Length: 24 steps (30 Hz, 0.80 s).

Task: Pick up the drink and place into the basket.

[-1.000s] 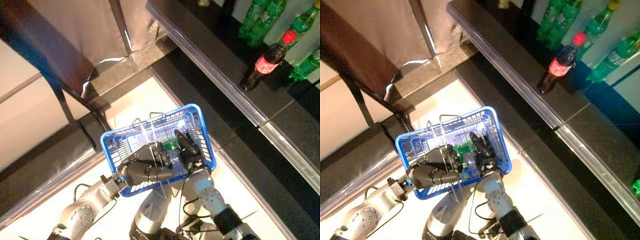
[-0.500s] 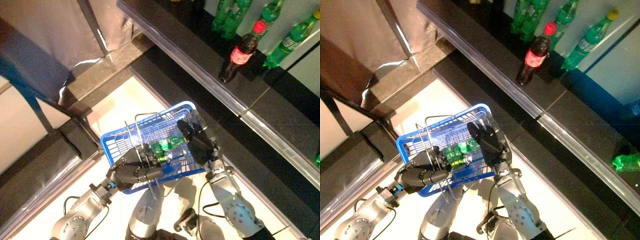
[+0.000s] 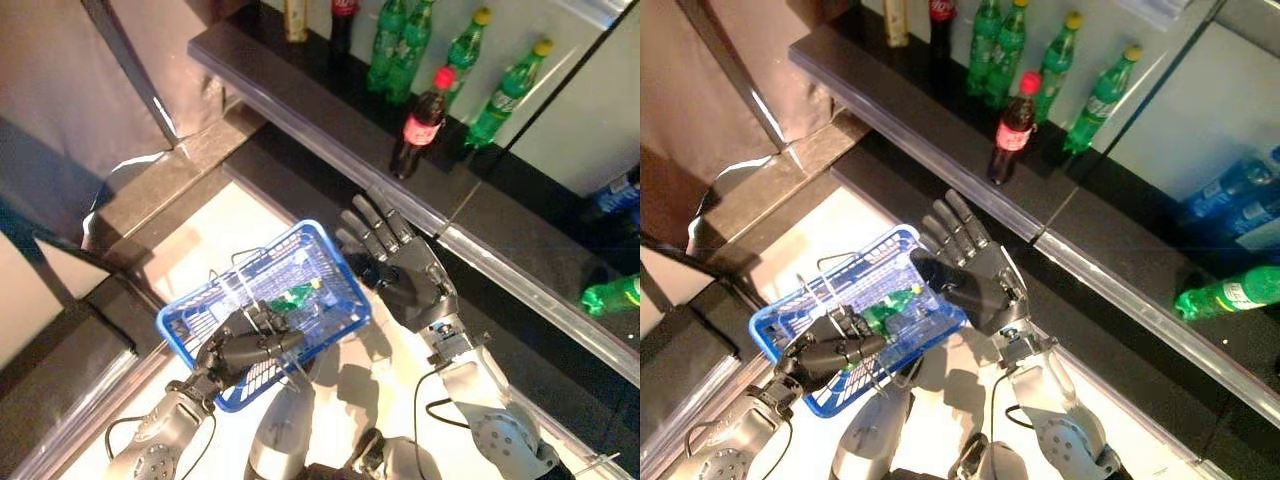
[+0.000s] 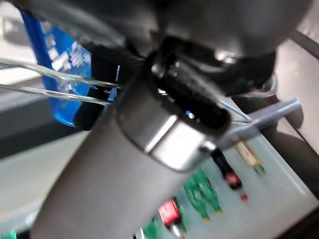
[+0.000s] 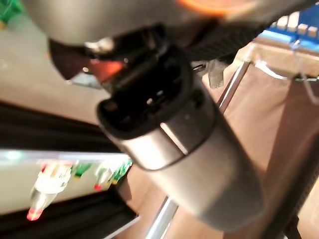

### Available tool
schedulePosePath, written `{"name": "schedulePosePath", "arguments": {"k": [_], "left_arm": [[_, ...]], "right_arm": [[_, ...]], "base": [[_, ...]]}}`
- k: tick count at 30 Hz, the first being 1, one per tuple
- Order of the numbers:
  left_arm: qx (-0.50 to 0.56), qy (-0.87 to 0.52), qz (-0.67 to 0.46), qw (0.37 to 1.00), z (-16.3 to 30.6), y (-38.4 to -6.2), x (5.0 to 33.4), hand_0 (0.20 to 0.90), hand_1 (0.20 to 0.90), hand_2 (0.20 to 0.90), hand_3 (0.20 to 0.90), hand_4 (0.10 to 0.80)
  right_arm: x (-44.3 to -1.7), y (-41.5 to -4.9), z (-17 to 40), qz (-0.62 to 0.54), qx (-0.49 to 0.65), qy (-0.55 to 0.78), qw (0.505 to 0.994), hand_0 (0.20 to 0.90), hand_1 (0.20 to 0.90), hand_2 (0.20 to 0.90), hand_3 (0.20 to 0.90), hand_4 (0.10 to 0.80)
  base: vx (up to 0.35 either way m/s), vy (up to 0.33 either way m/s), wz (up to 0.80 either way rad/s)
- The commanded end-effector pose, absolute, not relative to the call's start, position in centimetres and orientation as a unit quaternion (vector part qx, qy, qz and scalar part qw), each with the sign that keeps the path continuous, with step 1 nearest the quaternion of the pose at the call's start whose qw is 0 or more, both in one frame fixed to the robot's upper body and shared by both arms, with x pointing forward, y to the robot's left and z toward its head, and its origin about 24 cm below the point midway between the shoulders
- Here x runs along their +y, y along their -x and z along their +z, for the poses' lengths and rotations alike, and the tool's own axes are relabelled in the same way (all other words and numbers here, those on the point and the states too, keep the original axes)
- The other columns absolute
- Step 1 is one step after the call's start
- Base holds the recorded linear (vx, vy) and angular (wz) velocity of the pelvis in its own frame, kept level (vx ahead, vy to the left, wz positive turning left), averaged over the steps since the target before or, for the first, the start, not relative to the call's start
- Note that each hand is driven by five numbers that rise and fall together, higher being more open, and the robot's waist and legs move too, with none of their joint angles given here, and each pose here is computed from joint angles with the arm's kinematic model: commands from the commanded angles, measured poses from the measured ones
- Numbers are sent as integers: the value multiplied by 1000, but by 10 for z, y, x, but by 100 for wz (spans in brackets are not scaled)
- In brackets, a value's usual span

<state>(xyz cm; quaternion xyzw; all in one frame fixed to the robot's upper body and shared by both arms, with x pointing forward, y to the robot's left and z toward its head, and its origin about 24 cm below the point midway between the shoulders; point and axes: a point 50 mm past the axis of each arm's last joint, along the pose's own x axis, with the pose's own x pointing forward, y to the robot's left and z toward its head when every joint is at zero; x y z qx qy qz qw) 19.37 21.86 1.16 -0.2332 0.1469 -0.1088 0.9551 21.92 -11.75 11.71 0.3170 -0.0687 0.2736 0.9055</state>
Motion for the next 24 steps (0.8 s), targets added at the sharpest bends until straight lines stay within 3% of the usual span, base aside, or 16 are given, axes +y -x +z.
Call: {"name": "schedulePosePath", "arguments": {"k": [1,10,15,24], "left_arm": [[-82,237,-184,950,80,-205,195,300,300,300,200,100],[53,242,32,968,12,-182,228,300,300,300,200,100],[144,240,126,952,-34,-172,239,300,300,300,200,100],[263,259,237,899,-98,-146,240,300,300,300,200,100]], "right_arm": [[-119,-211,125,294,-99,-326,893,900,900,900,900,800],[-155,-193,49,172,41,-290,941,900,900,900,900,800],[-177,-184,-6,78,153,-195,966,900,900,900,900,800],[-206,-156,-82,-44,326,-68,942,900,900,900,900,800]], "base": [[-22,-1,-20],[-91,-28,-29],[-152,-92,-36],[-171,-149,-22]]}}
